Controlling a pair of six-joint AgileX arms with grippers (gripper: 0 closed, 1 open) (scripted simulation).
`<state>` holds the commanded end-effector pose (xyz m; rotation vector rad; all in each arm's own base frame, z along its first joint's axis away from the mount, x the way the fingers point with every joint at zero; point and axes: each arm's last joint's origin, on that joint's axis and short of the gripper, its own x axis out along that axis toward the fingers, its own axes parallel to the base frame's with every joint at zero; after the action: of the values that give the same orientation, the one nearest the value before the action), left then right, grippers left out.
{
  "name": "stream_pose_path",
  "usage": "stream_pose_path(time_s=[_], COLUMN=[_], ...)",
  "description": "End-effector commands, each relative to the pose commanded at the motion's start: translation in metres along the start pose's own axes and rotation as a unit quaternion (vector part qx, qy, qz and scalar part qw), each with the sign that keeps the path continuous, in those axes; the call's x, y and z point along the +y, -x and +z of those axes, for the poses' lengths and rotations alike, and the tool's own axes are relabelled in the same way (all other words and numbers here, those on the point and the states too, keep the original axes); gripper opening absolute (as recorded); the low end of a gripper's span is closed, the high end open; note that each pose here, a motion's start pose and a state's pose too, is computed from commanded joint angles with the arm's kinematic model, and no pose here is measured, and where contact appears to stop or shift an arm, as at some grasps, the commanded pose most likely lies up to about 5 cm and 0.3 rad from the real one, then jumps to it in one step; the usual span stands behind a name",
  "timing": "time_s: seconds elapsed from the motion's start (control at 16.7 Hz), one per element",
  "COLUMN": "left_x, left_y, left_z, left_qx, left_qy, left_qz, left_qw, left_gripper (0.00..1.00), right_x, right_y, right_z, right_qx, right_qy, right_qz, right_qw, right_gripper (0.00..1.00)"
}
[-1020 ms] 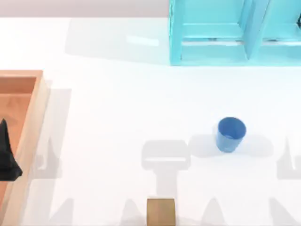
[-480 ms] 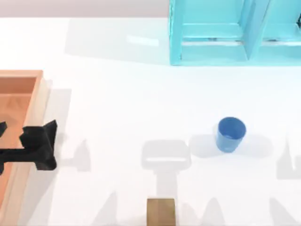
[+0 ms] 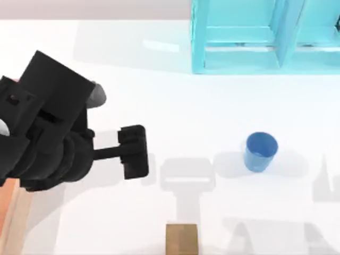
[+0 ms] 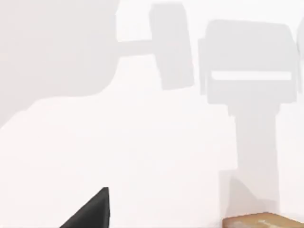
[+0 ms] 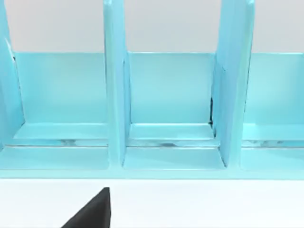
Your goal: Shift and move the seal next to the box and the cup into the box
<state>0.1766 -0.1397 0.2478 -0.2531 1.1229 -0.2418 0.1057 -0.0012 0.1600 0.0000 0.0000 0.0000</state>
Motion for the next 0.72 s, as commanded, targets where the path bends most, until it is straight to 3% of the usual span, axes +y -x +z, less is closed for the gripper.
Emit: stream_pose_path(time_s=[0.36, 0.72], left_x=[-0.082, -0.126], left_y=[-0.047, -0.072], left_z=[-0.01, -0.036], left_qx=[0.157, 0.214], left_qy=[-0.001, -0.013], left_qz=[0.096, 0.162], left_qw=[0.983, 0.963], left_gripper=[1.0, 1.0], right_x=[0.0, 0.0], right_y=[0.0, 0.0], right_z=[0.0, 0.0], right_qx=[0.0, 0.0], right_qy=[0.0, 0.0], right_qz=[0.0, 0.0], right_qw=[1.0, 1.0], right_gripper=[1.0, 1.0])
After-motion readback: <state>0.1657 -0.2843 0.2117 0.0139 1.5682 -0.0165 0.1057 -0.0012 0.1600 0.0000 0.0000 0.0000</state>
